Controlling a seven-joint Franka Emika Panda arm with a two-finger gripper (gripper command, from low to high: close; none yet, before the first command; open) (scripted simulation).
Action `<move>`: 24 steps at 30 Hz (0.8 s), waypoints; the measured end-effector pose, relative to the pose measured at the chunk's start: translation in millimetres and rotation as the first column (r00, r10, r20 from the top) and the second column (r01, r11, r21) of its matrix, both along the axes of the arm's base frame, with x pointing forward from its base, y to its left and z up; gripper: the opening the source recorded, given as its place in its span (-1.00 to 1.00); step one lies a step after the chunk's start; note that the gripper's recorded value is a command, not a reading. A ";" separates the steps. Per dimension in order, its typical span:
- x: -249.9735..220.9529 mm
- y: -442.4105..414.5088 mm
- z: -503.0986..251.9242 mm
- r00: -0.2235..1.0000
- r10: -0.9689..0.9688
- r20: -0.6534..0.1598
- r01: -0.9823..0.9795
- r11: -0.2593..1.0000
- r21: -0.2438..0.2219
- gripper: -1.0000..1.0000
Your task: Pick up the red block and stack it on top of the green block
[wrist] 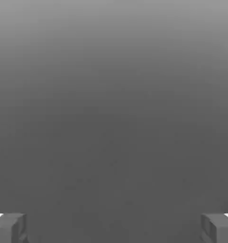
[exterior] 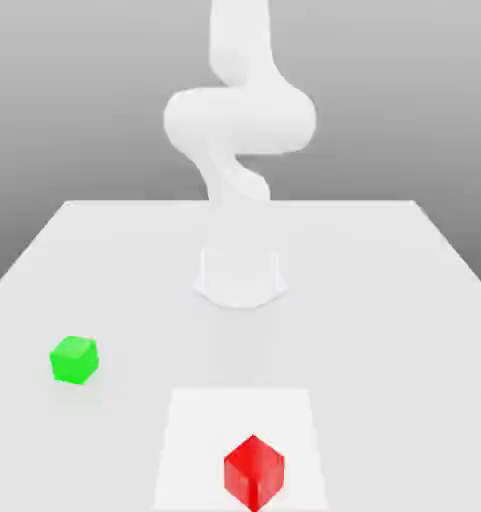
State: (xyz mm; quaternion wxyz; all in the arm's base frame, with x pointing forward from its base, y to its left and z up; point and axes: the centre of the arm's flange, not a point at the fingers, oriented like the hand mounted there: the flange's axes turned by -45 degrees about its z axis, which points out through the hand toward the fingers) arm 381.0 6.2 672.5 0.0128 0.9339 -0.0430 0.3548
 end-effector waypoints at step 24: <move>98.9 3.9 -433.3 0.648 -0.449 -0.615 0.597 0.801 0.044 0.00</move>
